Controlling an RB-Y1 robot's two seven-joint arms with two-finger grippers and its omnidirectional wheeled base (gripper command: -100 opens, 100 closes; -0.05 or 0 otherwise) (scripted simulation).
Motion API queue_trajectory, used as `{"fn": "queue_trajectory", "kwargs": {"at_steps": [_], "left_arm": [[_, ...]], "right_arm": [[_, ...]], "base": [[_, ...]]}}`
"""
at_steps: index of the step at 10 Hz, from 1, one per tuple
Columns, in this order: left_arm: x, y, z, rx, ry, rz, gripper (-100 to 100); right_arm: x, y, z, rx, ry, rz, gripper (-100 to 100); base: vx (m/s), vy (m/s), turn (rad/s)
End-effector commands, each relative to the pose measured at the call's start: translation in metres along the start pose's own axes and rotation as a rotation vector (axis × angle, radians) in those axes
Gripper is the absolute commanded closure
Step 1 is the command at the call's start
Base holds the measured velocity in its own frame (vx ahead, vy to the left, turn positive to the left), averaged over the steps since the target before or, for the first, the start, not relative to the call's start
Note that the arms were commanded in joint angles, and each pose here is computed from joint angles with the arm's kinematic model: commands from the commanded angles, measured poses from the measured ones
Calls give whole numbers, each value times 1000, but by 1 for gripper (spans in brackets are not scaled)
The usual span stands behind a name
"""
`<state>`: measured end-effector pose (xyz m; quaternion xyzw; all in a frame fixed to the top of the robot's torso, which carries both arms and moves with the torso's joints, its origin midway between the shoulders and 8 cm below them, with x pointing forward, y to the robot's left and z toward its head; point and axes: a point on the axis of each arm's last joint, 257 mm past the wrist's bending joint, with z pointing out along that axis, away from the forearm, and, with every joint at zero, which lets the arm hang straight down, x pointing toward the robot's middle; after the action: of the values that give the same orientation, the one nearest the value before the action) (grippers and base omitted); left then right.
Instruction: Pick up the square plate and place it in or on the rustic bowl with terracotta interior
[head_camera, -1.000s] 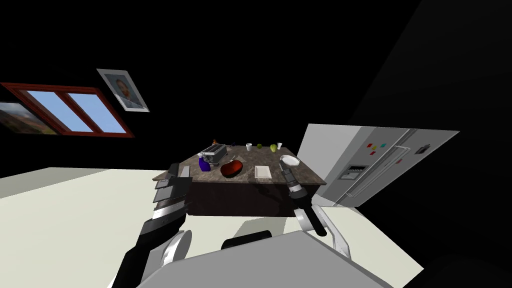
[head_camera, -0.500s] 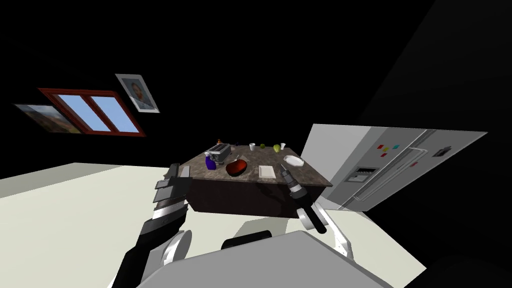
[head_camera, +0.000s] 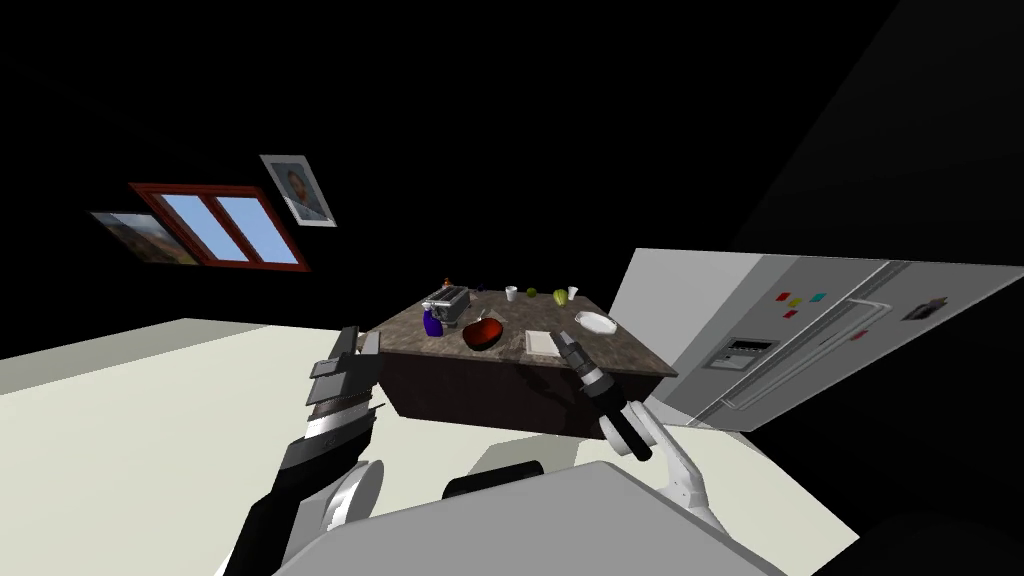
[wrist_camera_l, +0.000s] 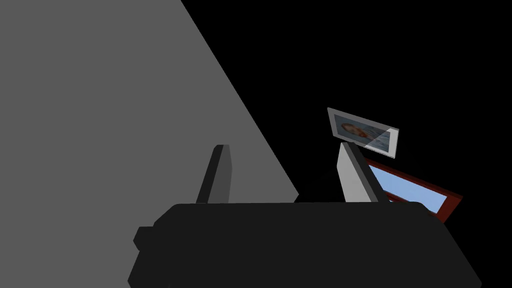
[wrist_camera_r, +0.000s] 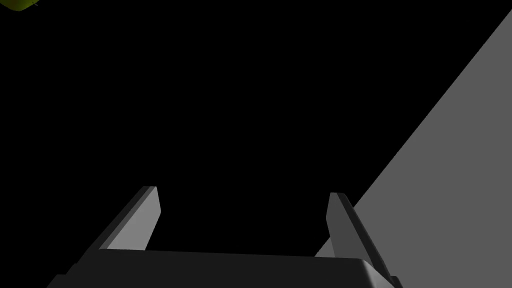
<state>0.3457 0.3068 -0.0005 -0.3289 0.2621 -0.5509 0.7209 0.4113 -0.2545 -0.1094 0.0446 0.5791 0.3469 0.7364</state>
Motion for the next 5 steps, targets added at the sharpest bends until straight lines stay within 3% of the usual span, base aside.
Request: {"fn": "queue_trajectory", "kwargs": {"at_steps": [1,4,5], "left_arm": [[0,0,0,0,0,0,0],[0,0,0,0,0,0,0],[0,0,0,0,0,0,0]], "right_arm": [[7,-13,-3,8,45,-85,-100],[19,-26,-7,13,112,-200,-100],[23,-40,-11,21,147,-262,-100]], "base": [[-15,82,103],[-11,65,60],[-2,81,85]]}}
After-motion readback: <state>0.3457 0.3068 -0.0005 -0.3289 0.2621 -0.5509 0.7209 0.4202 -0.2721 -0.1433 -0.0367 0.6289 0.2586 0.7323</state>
